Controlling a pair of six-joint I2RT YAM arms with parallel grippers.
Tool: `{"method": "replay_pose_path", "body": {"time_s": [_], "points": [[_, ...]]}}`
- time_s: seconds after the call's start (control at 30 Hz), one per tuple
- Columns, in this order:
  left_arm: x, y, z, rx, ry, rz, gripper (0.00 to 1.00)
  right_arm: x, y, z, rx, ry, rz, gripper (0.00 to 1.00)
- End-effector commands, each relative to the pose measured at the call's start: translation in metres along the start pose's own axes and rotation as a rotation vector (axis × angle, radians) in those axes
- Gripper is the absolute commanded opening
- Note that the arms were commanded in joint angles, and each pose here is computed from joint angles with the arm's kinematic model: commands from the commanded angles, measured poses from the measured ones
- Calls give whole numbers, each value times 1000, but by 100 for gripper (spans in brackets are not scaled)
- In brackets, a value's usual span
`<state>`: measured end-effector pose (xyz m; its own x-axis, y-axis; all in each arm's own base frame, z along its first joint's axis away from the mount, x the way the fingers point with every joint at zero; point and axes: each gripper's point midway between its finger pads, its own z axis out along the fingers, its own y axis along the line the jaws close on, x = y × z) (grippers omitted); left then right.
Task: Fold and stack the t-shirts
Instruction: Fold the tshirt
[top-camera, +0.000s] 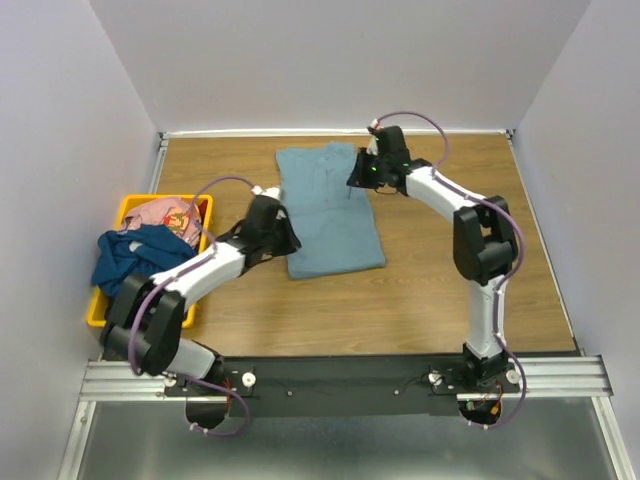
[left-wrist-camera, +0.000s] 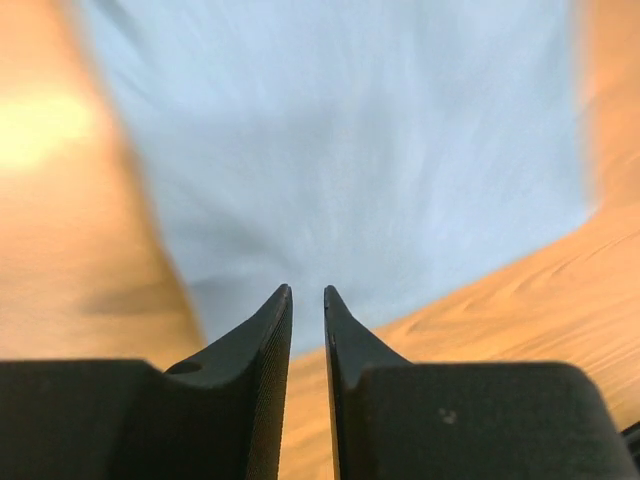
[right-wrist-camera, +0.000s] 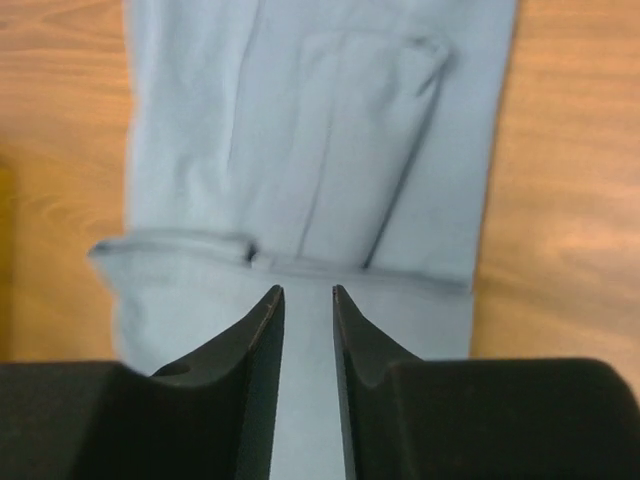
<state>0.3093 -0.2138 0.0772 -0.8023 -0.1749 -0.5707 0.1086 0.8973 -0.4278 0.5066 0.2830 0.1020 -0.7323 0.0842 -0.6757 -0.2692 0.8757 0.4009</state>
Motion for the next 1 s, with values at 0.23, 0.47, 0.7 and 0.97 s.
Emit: {"method": "replay_pose_path", "body": {"time_s": [0.23,0.47,0.7,0.97], "points": [[-98,-13,22,272,-233,-116,26,30,31,-38,-540,55,250,40],[-107,37,83,210,-172,-227,23,60,-28,9,-528,82,411,40],[-118,65,101,178,-174,-272,23,63,-83,19,-466,65,510,40],[-136,39,48,245,-252,-233,34,42,-42,-53,-538,30,467,52]]}}
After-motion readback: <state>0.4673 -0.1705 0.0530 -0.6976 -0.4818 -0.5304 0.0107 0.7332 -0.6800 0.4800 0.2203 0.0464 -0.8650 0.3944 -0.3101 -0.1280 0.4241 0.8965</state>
